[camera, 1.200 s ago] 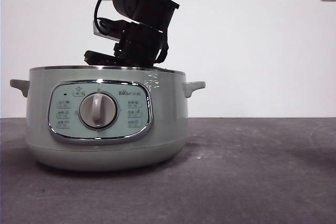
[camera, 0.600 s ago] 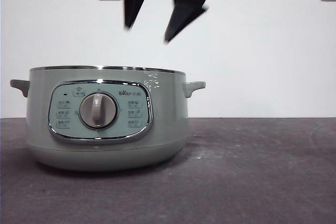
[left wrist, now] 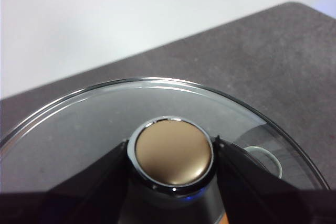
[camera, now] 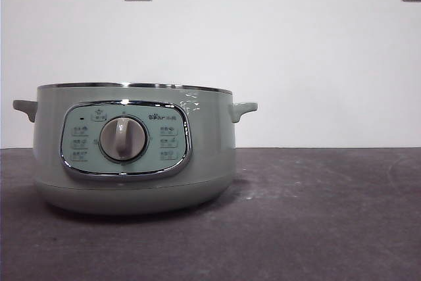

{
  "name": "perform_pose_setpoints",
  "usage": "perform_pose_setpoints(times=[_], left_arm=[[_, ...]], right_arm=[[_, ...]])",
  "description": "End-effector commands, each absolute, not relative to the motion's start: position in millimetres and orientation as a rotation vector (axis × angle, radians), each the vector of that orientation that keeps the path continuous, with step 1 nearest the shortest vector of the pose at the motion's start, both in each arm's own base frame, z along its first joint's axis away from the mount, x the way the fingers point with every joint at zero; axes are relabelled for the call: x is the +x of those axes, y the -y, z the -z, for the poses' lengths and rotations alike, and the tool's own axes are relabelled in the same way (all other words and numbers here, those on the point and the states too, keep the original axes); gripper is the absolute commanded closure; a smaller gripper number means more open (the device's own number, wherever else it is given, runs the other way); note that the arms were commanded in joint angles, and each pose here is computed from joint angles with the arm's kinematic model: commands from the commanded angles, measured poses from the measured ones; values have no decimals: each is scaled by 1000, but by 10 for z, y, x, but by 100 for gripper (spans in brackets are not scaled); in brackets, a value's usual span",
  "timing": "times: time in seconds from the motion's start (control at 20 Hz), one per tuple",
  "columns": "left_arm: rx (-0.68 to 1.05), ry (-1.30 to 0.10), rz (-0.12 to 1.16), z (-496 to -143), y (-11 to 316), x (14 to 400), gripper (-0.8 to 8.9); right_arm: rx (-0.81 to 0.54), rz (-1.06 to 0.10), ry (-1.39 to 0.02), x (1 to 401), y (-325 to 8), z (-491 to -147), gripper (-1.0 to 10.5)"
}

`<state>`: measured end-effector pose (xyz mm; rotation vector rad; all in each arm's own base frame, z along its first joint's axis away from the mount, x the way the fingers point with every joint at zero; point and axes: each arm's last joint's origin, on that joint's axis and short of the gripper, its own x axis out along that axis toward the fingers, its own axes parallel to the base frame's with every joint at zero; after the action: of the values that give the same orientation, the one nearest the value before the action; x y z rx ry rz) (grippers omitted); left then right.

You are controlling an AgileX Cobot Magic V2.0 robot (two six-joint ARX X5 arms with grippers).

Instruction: Pick up the potato,open the lid,put the potato in the pot,close the lid

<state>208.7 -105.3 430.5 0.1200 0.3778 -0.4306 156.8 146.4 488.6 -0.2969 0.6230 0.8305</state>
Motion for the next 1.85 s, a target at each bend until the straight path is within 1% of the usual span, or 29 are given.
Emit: perform_pose_setpoints(times=[0.05, 0.25, 0.45, 0.55, 0.65, 1.0, 1.15, 1.45, 1.6, 1.85], left_arm=[[54, -321, 447, -4255, 1120, 2200, 822], [-3, -331, 437, -3844, 1202, 2360, 822], [-78, -305, 442, -3468, 1277, 2419, 822], [-97, -307, 446, -3307, 1320, 2441, 822], [-100, -334, 454, -3190, 1377, 2476, 822], [-74, -415, 453, -2926, 1520, 2641, 822], [-50, -471, 421, -2848, 1514, 2645, 822], [-29, -547, 427, -2782, 1516, 2604, 822], [-39, -565, 462, -2773, 1538, 2585, 822], [-24, -619, 452, -2728, 1522, 2561, 822]], right_arm=[[-288, -825, -628, 1469, -1374, -4920, 510], [-299, -808, -640, 1332, -1243, -4947, 510], [-307, -662, -632, 1298, -1158, -4964, 510], [-312, -633, -628, 1299, -1148, -4967, 510], [-309, -635, -629, 1299, -1148, -4967, 510], [-309, -635, -629, 1299, -1148, -4966, 510], [-309, -635, -629, 1299, -1148, -4967, 510], [-309, -635, -629, 1299, -1148, -4967, 510], [-309, -635, -629, 1299, -1148, -4967, 510], [-309, -635, -628, 1299, -1149, -4967, 510]])
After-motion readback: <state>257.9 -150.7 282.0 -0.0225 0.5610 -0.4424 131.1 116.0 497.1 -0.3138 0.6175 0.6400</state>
